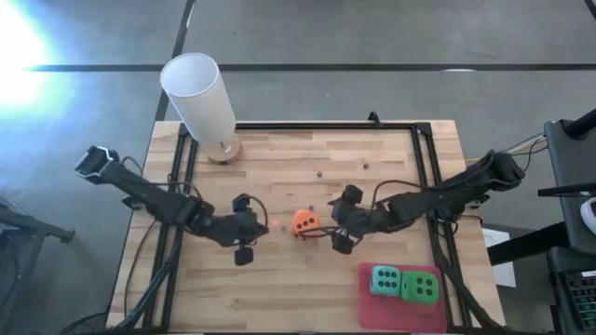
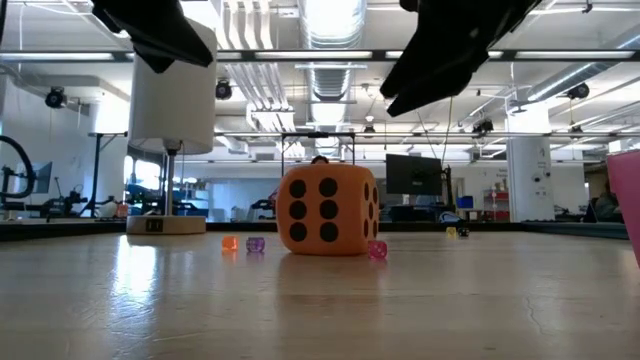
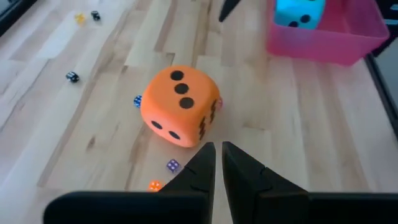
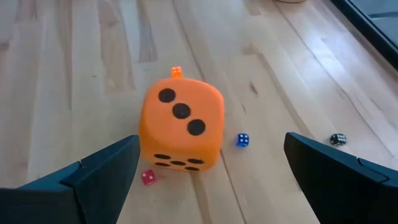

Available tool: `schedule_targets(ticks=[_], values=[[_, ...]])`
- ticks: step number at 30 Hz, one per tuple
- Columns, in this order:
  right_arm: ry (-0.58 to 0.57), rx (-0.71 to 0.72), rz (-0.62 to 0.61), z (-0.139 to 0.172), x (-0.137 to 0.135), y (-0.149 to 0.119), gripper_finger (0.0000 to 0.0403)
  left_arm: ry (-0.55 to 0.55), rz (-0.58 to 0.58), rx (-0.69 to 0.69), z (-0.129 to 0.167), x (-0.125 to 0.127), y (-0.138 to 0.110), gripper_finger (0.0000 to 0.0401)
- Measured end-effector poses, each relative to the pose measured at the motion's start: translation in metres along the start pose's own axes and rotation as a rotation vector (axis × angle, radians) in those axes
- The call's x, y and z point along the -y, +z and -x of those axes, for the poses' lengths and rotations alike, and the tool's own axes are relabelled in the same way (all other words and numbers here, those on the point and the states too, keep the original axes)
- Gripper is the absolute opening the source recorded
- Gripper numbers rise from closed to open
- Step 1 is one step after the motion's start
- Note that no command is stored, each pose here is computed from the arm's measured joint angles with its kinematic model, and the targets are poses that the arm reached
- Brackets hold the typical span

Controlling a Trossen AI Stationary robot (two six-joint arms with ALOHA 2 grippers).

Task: Pick & Place Dice
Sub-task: Put the large orange die into the bin

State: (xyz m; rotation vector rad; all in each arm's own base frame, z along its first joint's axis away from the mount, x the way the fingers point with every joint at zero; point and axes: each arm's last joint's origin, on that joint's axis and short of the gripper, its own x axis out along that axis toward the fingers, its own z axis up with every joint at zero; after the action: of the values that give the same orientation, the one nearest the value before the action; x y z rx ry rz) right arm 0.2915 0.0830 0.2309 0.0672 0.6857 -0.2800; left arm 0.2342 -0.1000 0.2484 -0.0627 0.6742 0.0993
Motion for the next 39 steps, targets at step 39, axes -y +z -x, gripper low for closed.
schedule_targets(ticks=[39], values=[[-0.103, -0.136, -0.031, -0.076, -0.025, 0.032, 0.0396, -0.006, 0.011, -0.009, 0.003, 0.004, -0.003, 0.0036]])
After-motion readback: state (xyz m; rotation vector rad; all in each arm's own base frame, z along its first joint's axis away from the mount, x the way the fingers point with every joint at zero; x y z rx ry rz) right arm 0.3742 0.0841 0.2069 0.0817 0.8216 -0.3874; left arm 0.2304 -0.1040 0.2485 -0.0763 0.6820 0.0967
